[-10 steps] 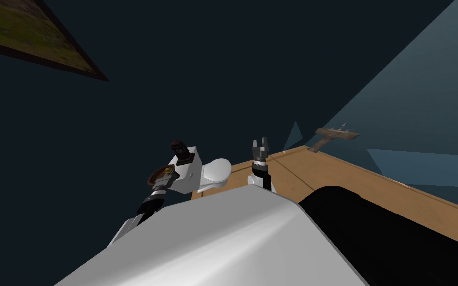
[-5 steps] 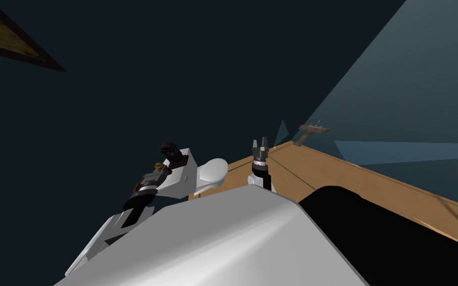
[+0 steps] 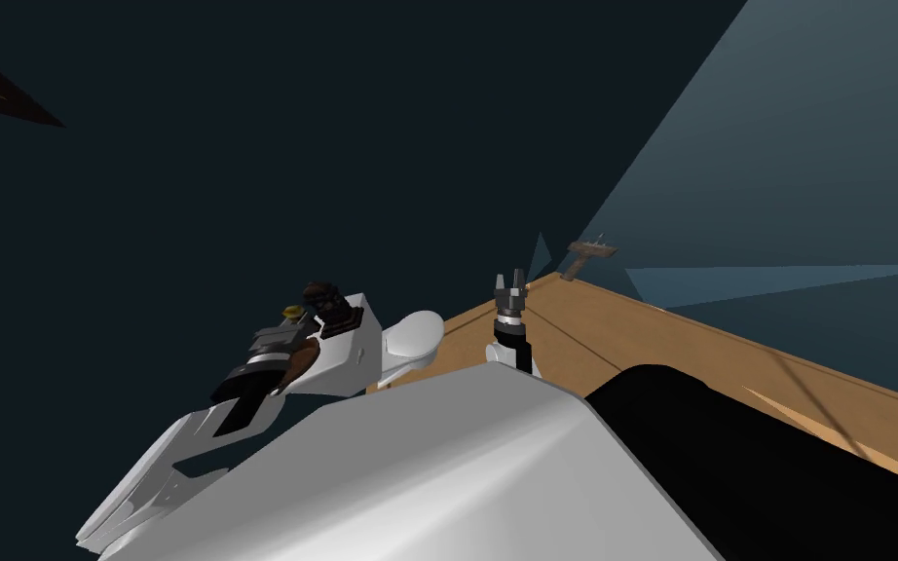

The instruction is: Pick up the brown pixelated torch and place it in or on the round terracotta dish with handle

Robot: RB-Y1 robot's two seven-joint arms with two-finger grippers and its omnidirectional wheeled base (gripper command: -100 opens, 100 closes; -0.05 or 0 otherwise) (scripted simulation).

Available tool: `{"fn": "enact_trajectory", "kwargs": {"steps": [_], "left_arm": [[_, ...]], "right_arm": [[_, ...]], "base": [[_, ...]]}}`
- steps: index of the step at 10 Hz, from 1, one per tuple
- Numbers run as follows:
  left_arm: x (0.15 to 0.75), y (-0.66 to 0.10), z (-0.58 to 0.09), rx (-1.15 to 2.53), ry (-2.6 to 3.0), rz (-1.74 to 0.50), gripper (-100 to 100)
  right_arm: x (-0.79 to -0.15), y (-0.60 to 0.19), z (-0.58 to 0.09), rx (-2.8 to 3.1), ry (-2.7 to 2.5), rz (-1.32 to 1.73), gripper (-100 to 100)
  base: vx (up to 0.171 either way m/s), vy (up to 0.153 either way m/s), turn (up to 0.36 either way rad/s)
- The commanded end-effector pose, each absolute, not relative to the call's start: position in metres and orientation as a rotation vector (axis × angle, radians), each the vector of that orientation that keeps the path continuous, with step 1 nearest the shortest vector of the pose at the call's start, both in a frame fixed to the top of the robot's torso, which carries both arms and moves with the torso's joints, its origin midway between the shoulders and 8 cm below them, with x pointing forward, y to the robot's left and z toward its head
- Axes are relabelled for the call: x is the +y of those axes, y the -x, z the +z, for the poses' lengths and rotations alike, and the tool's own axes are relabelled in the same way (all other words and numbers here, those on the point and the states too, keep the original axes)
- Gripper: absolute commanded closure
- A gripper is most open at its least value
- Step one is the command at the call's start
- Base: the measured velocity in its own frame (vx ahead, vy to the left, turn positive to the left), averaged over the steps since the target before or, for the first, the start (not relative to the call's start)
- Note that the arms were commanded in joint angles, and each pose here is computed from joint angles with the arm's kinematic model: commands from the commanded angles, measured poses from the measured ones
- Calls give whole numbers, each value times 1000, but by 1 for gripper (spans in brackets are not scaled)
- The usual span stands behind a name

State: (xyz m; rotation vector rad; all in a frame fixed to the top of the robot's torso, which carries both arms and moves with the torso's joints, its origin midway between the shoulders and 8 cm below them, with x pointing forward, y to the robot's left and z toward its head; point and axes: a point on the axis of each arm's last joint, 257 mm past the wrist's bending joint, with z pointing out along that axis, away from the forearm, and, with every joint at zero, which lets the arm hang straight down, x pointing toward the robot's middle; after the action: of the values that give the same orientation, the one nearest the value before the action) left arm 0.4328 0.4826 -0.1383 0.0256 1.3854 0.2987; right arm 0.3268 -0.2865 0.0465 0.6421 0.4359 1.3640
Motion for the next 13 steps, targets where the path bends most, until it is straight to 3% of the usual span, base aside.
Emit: {"fn": "enact_trajectory", "kwargs": {"steps": [1,10,11,13], "left_arm": [[483,-431,-138,1400,-1,280,100],[472,-406,-177,1541,115,158,100],[473,-405,-179,1546,119,157,-100],[473,-405,-179,1546,119,158,-100]], "right_arm": [[-286,-327,46,436,-642,1364,0],[-286,-327,46,436,-642,1364,0],[-286,-327,47,436,-642,1364,0],[-286,-327,47,436,-642,1364,0]], "base": [[6,58,108],[15,45,116],[0,0,0],[0,0,0]]}}
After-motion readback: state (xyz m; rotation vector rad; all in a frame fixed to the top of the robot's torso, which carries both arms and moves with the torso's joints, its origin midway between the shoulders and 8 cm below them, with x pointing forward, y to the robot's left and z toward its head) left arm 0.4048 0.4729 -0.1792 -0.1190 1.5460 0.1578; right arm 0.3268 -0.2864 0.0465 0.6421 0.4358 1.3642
